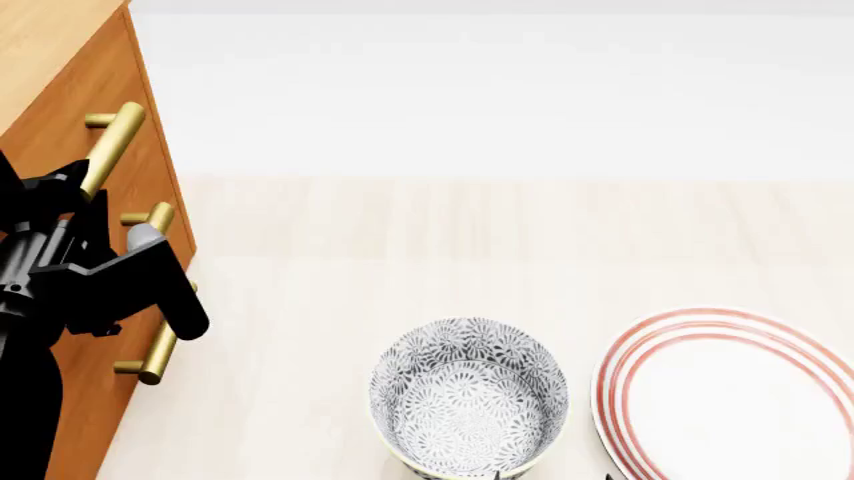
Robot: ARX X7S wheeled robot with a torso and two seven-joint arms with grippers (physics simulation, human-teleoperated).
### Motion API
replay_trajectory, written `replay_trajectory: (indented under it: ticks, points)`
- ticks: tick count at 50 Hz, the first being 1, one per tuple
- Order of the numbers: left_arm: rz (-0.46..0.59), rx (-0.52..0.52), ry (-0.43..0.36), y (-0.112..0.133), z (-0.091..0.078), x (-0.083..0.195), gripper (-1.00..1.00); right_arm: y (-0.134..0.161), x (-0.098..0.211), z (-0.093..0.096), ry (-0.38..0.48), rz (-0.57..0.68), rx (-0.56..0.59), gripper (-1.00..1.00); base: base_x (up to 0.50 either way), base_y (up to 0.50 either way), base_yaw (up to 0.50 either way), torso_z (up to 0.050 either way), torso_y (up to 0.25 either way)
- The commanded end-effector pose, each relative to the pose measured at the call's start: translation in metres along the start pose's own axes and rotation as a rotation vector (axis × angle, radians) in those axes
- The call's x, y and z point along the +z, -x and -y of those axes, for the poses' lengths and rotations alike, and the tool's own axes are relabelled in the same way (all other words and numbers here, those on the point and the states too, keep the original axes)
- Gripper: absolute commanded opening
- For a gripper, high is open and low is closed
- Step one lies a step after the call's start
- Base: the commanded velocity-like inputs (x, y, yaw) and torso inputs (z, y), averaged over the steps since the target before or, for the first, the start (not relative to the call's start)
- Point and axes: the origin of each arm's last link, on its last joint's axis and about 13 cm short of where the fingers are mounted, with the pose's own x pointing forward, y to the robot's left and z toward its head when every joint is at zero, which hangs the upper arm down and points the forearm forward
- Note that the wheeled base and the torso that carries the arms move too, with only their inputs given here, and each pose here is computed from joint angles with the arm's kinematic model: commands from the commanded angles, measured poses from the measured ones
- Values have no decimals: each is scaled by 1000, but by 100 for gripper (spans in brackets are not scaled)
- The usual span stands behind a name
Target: Open the top drawer of the cabinet.
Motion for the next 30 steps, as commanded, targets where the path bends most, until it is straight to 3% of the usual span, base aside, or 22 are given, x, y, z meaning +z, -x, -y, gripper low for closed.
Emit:
replay_trajectory:
  ticks: [1, 30]
  points:
    - [13, -9, 9, -2, 0, 6, -100, -1, 0, 0, -1, 3, 2, 100, 0, 0, 0, 0, 0]
    - [165, -41, -11, -3, 5, 59, -100, -2, 1, 1, -18, 2, -4, 100, 5, 0, -4, 0, 0]
